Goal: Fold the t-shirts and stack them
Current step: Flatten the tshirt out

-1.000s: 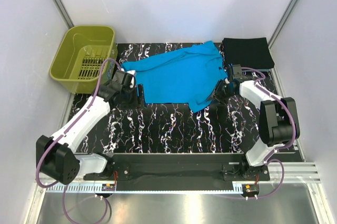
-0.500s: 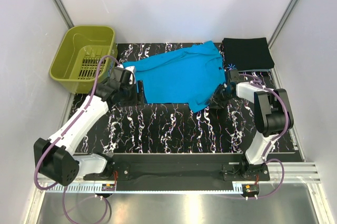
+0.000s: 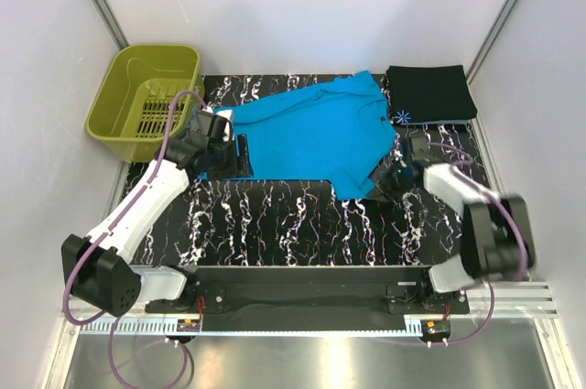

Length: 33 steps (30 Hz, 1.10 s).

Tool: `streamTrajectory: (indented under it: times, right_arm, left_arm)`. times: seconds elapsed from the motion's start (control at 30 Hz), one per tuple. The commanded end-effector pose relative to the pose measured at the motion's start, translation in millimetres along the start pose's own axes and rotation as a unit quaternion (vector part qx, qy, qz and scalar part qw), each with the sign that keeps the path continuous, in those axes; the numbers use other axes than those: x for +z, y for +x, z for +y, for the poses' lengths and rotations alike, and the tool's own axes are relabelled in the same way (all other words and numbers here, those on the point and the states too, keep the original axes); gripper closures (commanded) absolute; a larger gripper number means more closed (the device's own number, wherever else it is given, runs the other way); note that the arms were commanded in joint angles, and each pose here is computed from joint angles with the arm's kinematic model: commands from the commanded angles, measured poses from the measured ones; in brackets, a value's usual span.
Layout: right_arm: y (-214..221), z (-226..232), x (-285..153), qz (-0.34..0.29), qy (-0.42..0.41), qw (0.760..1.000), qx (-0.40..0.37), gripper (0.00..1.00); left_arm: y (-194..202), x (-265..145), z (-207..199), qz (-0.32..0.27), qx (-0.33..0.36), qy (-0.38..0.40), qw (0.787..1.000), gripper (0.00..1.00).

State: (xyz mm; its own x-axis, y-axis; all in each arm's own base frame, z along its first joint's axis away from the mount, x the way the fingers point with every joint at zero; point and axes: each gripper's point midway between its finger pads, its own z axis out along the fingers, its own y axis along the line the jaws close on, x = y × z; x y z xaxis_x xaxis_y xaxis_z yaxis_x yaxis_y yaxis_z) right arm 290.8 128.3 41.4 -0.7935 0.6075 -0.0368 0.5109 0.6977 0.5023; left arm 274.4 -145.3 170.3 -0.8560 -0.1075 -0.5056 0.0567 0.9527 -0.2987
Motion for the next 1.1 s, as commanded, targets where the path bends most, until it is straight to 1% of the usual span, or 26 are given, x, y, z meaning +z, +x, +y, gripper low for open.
streamTrajectory:
  times: [0.0,0.03,0.07,0.1,0.13,0.17,0.2,0.23,0.37,0.43,0.5,0.53,0.6,0.67,0.8,0.93,1.07]
  right_arm:
    - [42.5,8.5,-40.9,0.013,-0.03,0.999,0.026,1.0]
    - [60.1,8.8,-43.2,0.036,-0.037,0.998,0.034,0.98]
    - [70.5,10.5,-47.2,0.044,-0.042,0.998,0.03,0.87]
    - [82.6,15.8,-56.6,0.046,-0.056,0.997,0.013,0.74]
    - [89.4,8.6,-57.9,0.051,-0.054,0.997,0.021,0.62]
    - [90.2,4.4,-61.2,0.043,-0.053,0.998,0.016,0.43]
    - [85.0,2.5,-70.1,0.021,-0.061,0.998,0.008,0.42]
    - [76.8,-10.2,-71.2,-0.001,-0.042,0.999,0.0,0.4]
    - [65.3,-24.7,-72.6,-0.012,-0.017,1.0,-0.019,0.37]
    - [61.2,-27.9,-68.5,-0.015,-0.003,1.0,-0.022,0.38]
    - [56.9,-32.5,-63.6,-0.017,0.015,1.0,-0.017,0.42]
    - [50.6,-35.2,-62.3,-0.03,0.026,0.999,-0.007,0.44]
    - [43.5,-42.7,-56.5,-0.036,0.046,0.998,0.004,0.46]
    - [34.3,-44.9,-52.5,-0.047,0.051,0.998,0.002,0.5]
    - [27.9,-51.8,-43.7,-0.039,0.076,0.996,-0.01,0.5]
    - [21.8,-57.3,-37.8,-0.048,0.085,0.995,-0.015,0.5]
    - [18.0,-53.2,-30.2,-0.05,0.067,0.996,-0.018,0.51]
  left_arm:
    - [-13.9,-1.8,9.2,-0.028,-0.001,-0.014,1.0,0.34]
    - [-14.4,-1.6,9.8,-0.029,-0.002,-0.012,1.0,0.34]
    - [-14.9,-1.3,12.2,-0.03,-0.001,-0.016,0.999,0.34]
    - [-15.1,-0.7,14.4,-0.03,-0.003,-0.019,0.999,0.33]
    - [-15.0,-0.4,14.8,-0.03,-0.002,-0.019,0.999,0.32]
    - [-14.8,0.2,16.1,-0.029,-0.003,-0.02,0.999,0.32]
    - [-13.0,2.5,17.7,-0.024,-0.003,-0.024,0.999,0.31]
    - [-12.4,3.5,20.5,-0.023,-0.005,-0.03,0.999,0.32]
    - [-4.3,7.7,23.1,-0.01,-0.028,-0.029,0.999,0.32]
    - [-0.1,9.6,25.9,-0.004,-0.031,-0.031,0.999,0.34]
    - [1.7,10.5,30.5,-0.004,-0.037,-0.036,0.999,0.36]
    - [1.4,10.5,33.8,-0.006,-0.039,-0.042,0.998,0.36]
    - [0.0,10.5,39.6,-0.008,-0.046,-0.047,0.998,0.38]
    - [-1.1,11.3,45.3,-0.008,-0.053,-0.049,0.997,0.4]
    - [-0.5,12.9,49.4,-0.002,-0.056,-0.046,0.997,0.42]
    - [1.4,16.2,55.6,0.004,-0.061,-0.052,0.997,0.43]
    - [1.0,18.0,59.0,0.006,-0.071,-0.048,0.996,0.44]
